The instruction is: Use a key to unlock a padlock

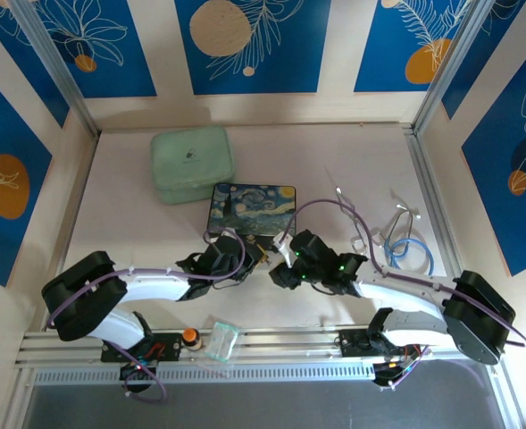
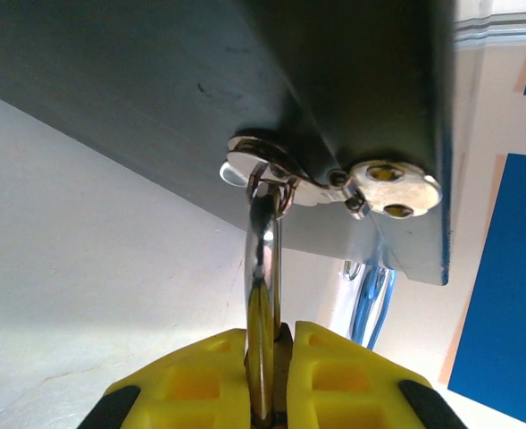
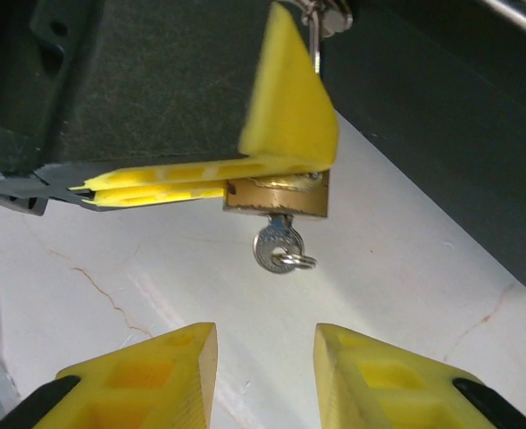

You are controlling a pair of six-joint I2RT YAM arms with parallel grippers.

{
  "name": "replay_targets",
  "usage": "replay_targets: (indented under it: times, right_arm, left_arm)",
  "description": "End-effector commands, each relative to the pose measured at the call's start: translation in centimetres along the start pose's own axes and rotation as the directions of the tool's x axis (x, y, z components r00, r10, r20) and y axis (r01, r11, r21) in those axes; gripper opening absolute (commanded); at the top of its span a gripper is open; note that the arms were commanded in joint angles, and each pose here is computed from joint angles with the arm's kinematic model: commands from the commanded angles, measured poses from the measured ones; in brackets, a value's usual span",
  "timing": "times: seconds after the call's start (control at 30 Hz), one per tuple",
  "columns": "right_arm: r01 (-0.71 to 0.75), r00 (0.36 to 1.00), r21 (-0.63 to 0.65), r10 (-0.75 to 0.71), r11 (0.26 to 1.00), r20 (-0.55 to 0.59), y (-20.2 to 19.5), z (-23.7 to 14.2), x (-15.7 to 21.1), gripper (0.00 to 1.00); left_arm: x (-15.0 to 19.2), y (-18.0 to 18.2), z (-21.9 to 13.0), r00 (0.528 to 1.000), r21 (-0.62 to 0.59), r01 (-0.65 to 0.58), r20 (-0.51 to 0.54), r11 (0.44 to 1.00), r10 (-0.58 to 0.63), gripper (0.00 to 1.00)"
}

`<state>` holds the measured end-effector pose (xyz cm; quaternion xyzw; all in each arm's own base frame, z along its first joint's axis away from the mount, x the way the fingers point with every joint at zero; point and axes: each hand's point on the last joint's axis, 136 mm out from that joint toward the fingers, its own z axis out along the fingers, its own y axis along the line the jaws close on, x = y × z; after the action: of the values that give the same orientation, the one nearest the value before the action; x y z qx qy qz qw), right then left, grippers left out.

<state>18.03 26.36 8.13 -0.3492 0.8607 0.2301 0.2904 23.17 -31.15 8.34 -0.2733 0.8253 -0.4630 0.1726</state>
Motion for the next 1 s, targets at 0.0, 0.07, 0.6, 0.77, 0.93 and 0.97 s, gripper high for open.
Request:
replay_targets:
  times: [0.0, 0.07, 0.6, 0.77, 0.93, 0.97]
  right_arm:
    - [0.087, 0.993, 0.023, -0.089, 0.996, 0.072, 0.3, 0.1, -2.9, 0.34]
    - [0.095, 0.993, 0.036, -0.098, 0.995, 0.069, 0.2, 0.5, -3.1, 0.34]
    - [0.109, 0.993, 0.063, -0.112, 0.992, 0.043, -0.2, 2.2, -2.9, 0.22]
    - [0.107, 0.991, 0.073, -0.112, 0.992, 0.068, -0.3, 2.6, -3.2, 0.19]
    - [0.019, 0.996, -0.011, -0.018, 1.000, 0.090, -0.4, 2.2, -3.3, 0.11]
    - [-0.003, 0.996, -0.036, 0.006, 0.999, 0.092, -0.4, 2.1, -3.2, 0.11]
  left_arm:
    - [1.0, -4.3, -0.6, 0.998, 0.117, -0.025, -0.046, 0.993, 0.031, 0.00]
    - [1.0, -4.3, -0.7, 0.999, 0.119, -0.024, -0.045, 0.993, 0.029, 0.00]
    - [1.3, -4.8, -0.6, 0.998, 0.135, -0.009, -0.064, 0.991, 0.018, 0.00]
    - [1.2, -4.8, -0.6, 0.998, 0.134, -0.029, -0.050, 0.991, 0.036, 0.00]
    - [1.2, -4.5, -0.9, 0.997, 0.116, -0.052, -0.049, 0.992, 0.058, 0.00]
    - [1.3, -4.2, -0.8, 0.997, 0.109, -0.051, -0.053, 0.993, 0.057, 0.00]
